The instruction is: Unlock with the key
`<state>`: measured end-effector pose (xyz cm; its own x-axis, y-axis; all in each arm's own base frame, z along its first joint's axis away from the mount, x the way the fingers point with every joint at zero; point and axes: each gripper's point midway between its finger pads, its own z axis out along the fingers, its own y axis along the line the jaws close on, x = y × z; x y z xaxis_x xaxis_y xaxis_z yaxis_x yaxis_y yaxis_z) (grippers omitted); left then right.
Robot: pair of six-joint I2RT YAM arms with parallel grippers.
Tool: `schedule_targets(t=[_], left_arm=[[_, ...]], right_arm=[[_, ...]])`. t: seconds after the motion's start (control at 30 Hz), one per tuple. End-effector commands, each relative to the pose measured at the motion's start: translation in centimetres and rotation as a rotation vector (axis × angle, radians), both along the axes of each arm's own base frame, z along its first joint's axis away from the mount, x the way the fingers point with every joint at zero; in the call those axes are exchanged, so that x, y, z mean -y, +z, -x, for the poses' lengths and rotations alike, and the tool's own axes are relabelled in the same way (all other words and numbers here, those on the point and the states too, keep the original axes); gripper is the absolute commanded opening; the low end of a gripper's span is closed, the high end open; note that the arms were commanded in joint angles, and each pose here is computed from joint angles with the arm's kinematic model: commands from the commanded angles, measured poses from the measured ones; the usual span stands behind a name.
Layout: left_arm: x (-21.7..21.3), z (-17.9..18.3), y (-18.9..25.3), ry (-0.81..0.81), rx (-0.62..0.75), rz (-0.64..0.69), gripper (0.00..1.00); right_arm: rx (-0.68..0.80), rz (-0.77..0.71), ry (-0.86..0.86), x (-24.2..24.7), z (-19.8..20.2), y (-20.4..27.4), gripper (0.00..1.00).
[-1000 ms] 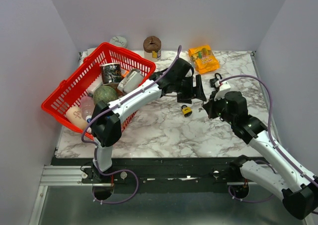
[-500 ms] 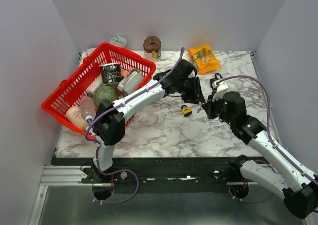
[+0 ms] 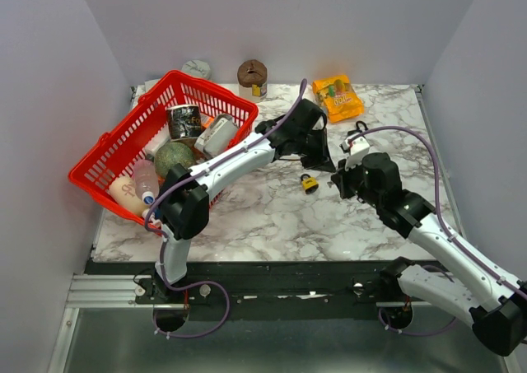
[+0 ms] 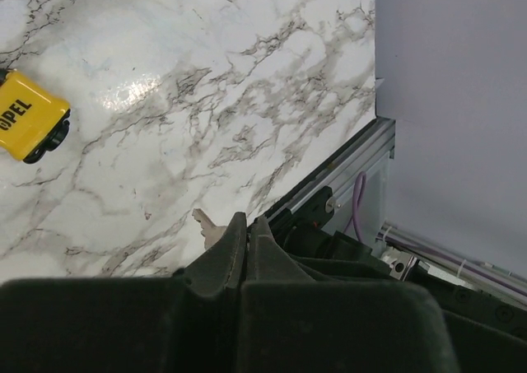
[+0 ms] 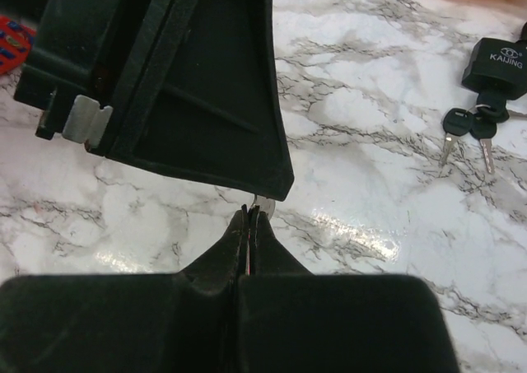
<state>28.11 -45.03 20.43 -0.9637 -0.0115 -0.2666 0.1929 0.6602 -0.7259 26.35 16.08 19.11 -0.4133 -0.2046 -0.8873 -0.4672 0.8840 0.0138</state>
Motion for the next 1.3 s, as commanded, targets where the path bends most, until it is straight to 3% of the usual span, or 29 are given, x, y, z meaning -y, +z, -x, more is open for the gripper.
schedule_targets(t=[0.0,0.33,0.73,0.77,0.8,0.9,1.27], left_arm=[[1.1,1.2,1.2,-0.048,-0.020,0.057,0.00],[-0.8,0.1,3.7,-0.015,0.128,0.211,0.00],[-3.5,0.8,7.7,-0.145,0.350,0.278,0.00],[-3.8,1.1,7.4,-0.168,0.347,0.288,0.00],[-4.0,1.5,7.9,-0.185,0.349,0.312,0.00],[-4.7,3.1,8.0,-0.235,0.317,0.373,0.00],[-6.3,7.1,9.6,-0.340,0.255,0.591,0.00]], right_arm=[[0.038,-0.038,-0.007,-0.7,-0.7,1.4,0.01],[-0.053,-0.112,-0.075,-0.6,-0.2,-0.6,0.18],[-0.162,-0.413,0.056,1.1,-0.2,2.4,0.65],[-0.172,-0.434,0.081,0.9,-0.1,2.7,0.77],[-0.189,-0.457,0.105,0.7,0.2,3.0,0.81],[-0.255,-0.521,0.188,-0.3,1.1,3.2,0.85],[-0.352,-0.624,0.372,-2.2,4.6,5.4,0.85]])
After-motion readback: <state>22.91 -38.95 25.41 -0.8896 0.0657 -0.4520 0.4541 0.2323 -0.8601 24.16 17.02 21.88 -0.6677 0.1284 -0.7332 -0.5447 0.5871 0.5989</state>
